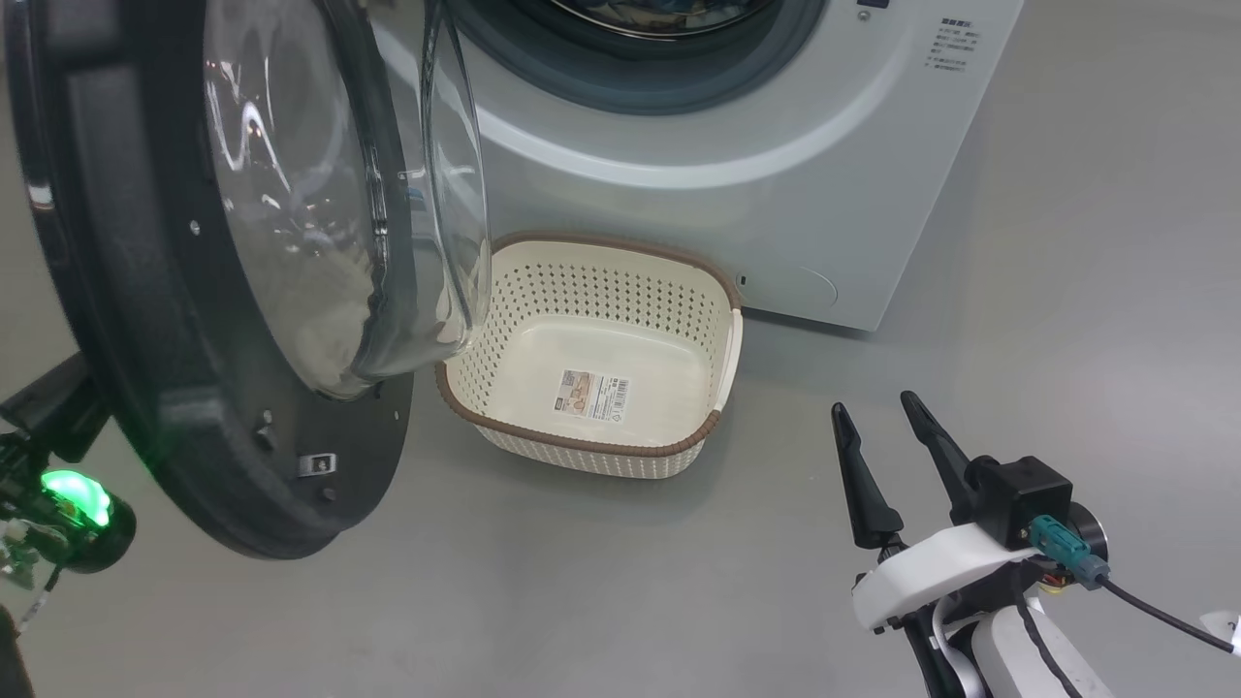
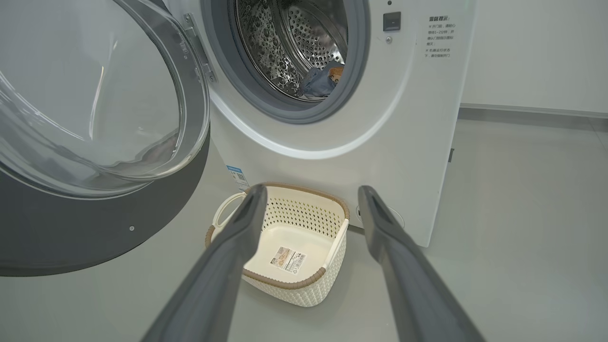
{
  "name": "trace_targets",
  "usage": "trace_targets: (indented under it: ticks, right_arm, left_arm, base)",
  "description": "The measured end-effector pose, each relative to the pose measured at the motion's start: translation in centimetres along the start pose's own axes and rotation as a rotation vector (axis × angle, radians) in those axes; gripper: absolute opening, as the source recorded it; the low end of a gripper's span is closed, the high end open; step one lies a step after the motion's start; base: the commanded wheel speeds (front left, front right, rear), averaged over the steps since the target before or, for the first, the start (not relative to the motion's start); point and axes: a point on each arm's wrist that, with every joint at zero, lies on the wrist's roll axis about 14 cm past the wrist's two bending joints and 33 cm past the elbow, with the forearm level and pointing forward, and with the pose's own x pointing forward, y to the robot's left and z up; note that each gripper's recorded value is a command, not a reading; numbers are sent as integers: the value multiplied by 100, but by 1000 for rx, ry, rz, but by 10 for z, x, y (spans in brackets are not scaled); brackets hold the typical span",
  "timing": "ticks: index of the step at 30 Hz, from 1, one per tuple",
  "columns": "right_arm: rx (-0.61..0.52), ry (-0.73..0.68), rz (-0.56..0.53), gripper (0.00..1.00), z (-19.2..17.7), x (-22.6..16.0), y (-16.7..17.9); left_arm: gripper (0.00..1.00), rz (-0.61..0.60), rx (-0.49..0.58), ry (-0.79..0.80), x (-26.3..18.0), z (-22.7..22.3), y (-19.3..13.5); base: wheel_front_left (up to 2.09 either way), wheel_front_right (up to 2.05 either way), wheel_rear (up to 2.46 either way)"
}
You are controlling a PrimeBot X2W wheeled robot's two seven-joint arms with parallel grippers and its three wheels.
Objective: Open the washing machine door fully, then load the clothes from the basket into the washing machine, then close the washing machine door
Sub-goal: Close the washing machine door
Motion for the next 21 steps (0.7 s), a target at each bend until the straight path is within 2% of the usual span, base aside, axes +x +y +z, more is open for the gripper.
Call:
trace_targets:
  ticks: [7, 21]
  right_arm:
    - [5, -21, -40, 100, 5, -8, -10]
    - [17, -45, -142, 100, 10, -28, -35]
  left_arm:
    - [0, -98, -17, 119, 29, -36, -10]
    - [0, -159, -27, 254, 70, -79, -12]
  base:
    - [0, 0, 0]
    - [0, 0, 0]
